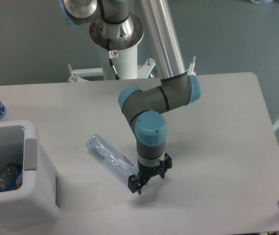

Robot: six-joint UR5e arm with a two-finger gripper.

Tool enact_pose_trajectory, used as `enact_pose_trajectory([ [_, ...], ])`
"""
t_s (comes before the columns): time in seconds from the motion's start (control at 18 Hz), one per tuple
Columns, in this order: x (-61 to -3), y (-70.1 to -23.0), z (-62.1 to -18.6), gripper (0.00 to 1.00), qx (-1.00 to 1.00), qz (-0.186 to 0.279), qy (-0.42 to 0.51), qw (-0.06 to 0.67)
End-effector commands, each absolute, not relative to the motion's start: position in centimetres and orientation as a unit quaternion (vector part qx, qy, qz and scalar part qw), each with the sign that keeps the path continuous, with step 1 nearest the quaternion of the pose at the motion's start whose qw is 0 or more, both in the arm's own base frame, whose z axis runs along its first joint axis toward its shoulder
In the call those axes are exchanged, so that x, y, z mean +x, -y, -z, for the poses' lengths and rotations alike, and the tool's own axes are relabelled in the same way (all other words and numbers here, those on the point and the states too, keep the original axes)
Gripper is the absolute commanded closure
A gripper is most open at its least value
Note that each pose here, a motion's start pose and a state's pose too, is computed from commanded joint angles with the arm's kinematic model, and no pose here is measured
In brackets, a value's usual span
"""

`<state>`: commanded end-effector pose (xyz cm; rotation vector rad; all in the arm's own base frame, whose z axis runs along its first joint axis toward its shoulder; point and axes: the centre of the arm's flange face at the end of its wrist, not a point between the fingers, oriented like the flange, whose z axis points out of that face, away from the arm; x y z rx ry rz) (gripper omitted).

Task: Place the trash in the trash can
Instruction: 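Move the gripper to the cap end of the clear water bottle, then grasp the clear water bottle near its cap and lift it upright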

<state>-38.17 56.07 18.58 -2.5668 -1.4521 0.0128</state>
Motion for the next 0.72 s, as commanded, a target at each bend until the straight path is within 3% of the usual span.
enact_pose_trajectory([
  [0.39,-37.4,-56.5,-18.5,0.31,-0.869,-0.004,0.486,0.095],
  [0.72,-36.0,-56.8,-18.0,0.46,-0.874,-0.011,0.477,0.086],
])
